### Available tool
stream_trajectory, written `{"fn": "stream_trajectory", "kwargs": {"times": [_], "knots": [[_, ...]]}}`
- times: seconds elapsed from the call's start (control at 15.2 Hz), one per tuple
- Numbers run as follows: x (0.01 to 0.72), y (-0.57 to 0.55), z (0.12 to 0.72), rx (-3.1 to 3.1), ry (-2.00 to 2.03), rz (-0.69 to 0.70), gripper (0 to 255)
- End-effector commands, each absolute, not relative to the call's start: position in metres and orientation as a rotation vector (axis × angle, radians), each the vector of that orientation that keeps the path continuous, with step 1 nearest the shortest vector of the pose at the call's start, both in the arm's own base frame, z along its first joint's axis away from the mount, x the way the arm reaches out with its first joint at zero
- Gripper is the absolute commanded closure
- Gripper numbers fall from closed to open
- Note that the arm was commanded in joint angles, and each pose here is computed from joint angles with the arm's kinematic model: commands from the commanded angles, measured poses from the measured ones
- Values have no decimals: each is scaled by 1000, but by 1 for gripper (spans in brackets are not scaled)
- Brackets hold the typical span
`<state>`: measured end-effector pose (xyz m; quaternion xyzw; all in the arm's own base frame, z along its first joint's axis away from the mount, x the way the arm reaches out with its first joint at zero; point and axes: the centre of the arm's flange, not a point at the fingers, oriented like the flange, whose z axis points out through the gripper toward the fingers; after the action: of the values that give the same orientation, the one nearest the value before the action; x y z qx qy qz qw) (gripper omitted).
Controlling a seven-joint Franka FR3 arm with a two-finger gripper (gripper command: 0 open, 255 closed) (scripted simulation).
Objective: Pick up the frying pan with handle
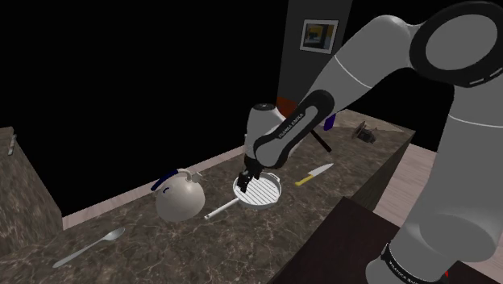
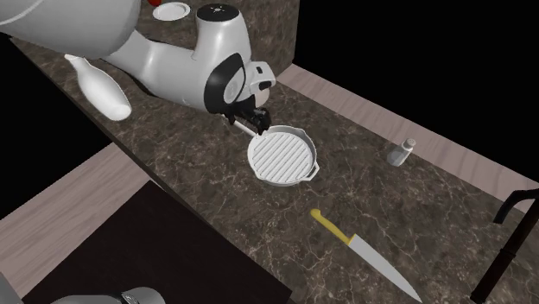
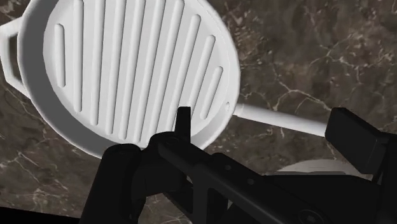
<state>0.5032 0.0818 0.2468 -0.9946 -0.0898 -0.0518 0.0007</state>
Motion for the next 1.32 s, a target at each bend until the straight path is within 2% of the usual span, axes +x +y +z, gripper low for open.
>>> {"fn": "stream_trajectory", "kwargs": {"times": [0.0, 0.79, 0.86, 1.25], "knots": [[515, 88, 220, -3129, -286, -164, 0], [531, 91, 152, -3136, -289, -165, 0], [531, 92, 152, -3136, -289, -165, 255], [531, 92, 152, -3136, -289, -165, 255]]}}
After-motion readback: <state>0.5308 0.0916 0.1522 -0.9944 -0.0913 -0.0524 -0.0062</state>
